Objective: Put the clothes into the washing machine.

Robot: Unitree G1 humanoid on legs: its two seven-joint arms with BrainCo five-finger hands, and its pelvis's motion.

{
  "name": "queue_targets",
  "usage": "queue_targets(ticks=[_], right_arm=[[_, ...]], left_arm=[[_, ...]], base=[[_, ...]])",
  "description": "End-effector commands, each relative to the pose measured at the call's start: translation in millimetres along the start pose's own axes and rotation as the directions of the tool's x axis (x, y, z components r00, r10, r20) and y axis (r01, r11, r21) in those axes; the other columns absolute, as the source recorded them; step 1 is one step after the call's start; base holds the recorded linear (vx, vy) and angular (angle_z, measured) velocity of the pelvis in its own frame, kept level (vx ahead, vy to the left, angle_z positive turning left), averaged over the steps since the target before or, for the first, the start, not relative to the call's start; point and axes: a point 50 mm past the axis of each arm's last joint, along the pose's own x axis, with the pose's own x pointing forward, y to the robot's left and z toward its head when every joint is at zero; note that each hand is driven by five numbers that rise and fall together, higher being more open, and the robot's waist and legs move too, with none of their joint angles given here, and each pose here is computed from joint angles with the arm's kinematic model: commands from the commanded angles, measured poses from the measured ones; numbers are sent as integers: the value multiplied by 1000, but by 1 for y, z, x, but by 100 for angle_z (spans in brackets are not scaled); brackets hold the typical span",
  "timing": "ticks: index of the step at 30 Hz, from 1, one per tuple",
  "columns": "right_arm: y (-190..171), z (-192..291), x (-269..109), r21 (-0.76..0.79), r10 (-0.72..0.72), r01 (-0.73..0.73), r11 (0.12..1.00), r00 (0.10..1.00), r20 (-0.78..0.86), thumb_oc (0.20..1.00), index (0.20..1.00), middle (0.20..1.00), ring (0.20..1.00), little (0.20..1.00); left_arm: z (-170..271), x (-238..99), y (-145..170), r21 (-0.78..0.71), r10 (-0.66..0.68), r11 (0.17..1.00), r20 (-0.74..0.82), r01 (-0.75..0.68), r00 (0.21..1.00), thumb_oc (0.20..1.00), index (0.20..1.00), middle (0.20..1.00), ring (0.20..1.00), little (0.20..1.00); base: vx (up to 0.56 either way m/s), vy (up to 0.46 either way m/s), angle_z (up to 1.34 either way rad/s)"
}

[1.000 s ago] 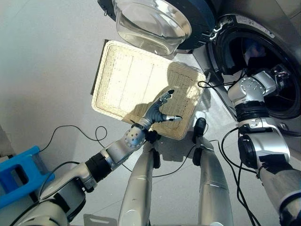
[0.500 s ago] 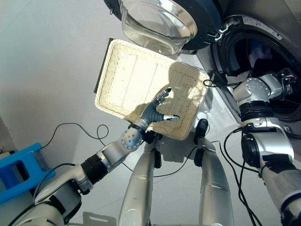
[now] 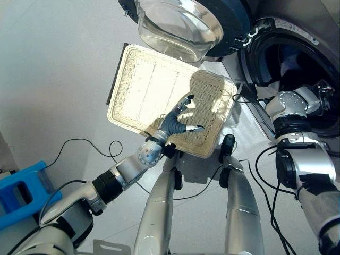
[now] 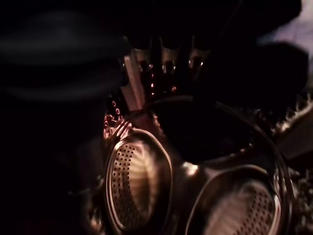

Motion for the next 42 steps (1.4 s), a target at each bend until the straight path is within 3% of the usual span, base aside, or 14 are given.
queue_targets(ticks=[1, 7, 8, 11, 13, 17, 20, 22, 27, 36, 42], right_arm=[[33, 25, 26, -65, 126, -122, 990, 990, 58, 1000, 1000, 1000, 1000, 1000], [26, 28, 34, -260, 100, -78, 963, 992, 73, 1000, 1000, 1000, 1000, 1000], [32, 27, 32, -434, 151, -92, 896, 983, 103, 1000, 1000, 1000, 1000, 1000], [44, 12, 16, -625, 210, -77, 777, 967, 143, 1000, 1000, 1000, 1000, 1000], [43, -1, 1, -778, 318, -76, 624, 934, 163, 1000, 1000, 1000, 1000, 1000], [30, -18, -23, -920, 459, -32, 391, 873, 165, 1000, 1000, 1000, 1000, 1000], [14, -23, -32, -972, 554, 8, 237, 820, 142, 1000, 1000, 1000, 1000, 1000], [7, -25, -36, -984, 587, 11, 178, 802, 115, 1000, 1000, 1000, 1000, 1000], [-23, -31, -49, -998, 679, -29, -53, 732, -57, 1000, 1000, 1000, 1000, 1000], [-80, -25, -71, -945, 676, -75, -320, 680, -283, 1000, 1000, 1000, 1000, 1000], [-119, -16, -97, -905, 635, -123, -407, 674, -378, 1000, 1000, 1000, 1000, 1000]], left_arm=[[21, 6, -10, -38, 10, 999, 110, -6, 994, 1000, 1000, 1000, 1000, 1000], [21, 9, -10, -27, 18, 1000, 114, -15, 993, 1000, 1000, 1000, 1000, 1000], [22, 10, -10, -28, 22, 999, 115, -19, 993, 1000, 1000, 1000, 1000, 1000], [23, 13, -11, -26, 23, 999, 120, -20, 992, 1000, 1000, 1000, 1000, 1000], [24, 15, -13, -30, 26, 999, 122, -22, 992, 1000, 1000, 1000, 1000, 1000], [24, 16, -18, -38, 32, 999, 128, -28, 991, 1000, 1000, 1000, 1000, 1000], [23, 15, -22, -49, 40, 998, 135, -34, 990, 1000, 1000, 1000, 1000, 1000], [23, 14, -24, -52, 43, 998, 136, -36, 990, 1000, 1000, 1000, 1000, 1000], [17, 12, -32, -51, 57, 997, 124, -52, 991, 1000, 1000, 1000, 1000, 1000], [0, 3, -36, -68, 124, 991, 103, -118, 987, 1000, 1000, 1000, 1000, 1000], [-28, -4, -39, -105, 193, 976, -7, -193, 981, 1000, 1000, 1000, 1000, 1000]], base=[[0, 0, 0], [0, 0, 0], [0, 0, 0], [0, 0, 0], [-13, 35, 0], [-6, 50, -1], [-5, 52, -1], [-3, 37, 0], [-5, 31, 0], [0, 0, 0], [0, 0, 0]])
